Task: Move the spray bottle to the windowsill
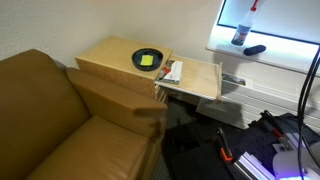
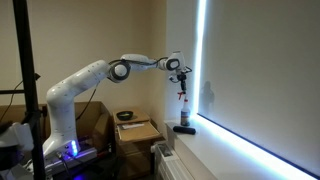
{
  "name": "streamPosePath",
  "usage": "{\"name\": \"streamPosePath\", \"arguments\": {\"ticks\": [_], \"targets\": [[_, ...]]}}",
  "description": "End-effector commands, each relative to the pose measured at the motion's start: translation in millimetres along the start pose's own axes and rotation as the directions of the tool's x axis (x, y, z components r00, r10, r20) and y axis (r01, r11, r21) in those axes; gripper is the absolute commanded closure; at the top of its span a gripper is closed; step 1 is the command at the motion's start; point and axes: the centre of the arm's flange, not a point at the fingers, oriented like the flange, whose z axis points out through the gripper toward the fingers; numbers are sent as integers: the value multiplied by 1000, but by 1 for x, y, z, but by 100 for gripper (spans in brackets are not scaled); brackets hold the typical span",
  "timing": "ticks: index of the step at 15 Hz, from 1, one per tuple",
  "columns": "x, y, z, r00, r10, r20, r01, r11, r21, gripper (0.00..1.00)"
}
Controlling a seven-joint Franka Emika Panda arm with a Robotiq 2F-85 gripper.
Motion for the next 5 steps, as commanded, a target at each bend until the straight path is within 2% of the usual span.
{"name": "streamPosePath", "arguments": {"ticks": [1,4,5], "targets": [[28,6,-53,999,37,31,-38,998,58,0],[43,33,-111,996,91,-13,-89,990,113,0],[33,20,-78,997,60,-43,-57,995,79,0]]}}
